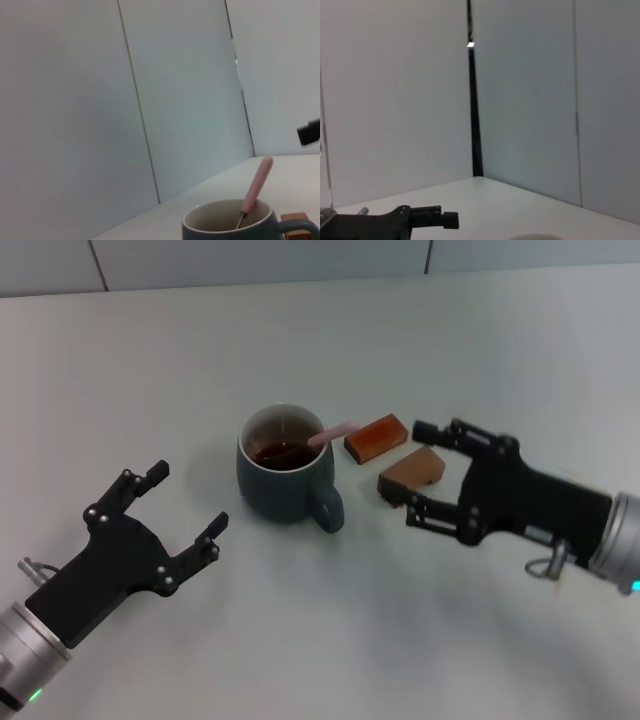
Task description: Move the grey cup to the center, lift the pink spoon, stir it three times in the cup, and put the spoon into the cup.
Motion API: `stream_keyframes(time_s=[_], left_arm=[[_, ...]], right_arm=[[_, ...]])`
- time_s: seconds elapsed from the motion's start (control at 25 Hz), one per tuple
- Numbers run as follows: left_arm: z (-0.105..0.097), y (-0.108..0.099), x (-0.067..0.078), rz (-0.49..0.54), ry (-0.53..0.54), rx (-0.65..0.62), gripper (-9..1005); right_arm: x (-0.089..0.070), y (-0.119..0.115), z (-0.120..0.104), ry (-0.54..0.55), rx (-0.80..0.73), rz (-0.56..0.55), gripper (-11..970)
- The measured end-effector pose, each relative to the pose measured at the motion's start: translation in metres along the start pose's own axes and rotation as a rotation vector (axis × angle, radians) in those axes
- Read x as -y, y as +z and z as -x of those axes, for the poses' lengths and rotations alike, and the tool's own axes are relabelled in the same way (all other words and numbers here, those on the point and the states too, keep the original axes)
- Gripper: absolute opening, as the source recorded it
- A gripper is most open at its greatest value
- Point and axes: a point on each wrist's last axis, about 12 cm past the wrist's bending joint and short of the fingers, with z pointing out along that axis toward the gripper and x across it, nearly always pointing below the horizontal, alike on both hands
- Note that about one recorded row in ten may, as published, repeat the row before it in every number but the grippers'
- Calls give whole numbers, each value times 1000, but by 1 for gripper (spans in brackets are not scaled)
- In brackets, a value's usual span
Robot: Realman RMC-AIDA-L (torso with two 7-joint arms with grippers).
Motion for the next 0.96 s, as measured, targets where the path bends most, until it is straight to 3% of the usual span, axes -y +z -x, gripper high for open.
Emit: stream_keyframes(time_s=[0.36, 0.96], left_arm=[[-1, 2, 8, -71, 6, -7, 847], [-2, 17, 15, -140, 16, -33, 847]], right_arm=[[-8, 0, -33, 10, -65, -27, 768], [-7, 4, -34, 39, -79, -26, 768]])
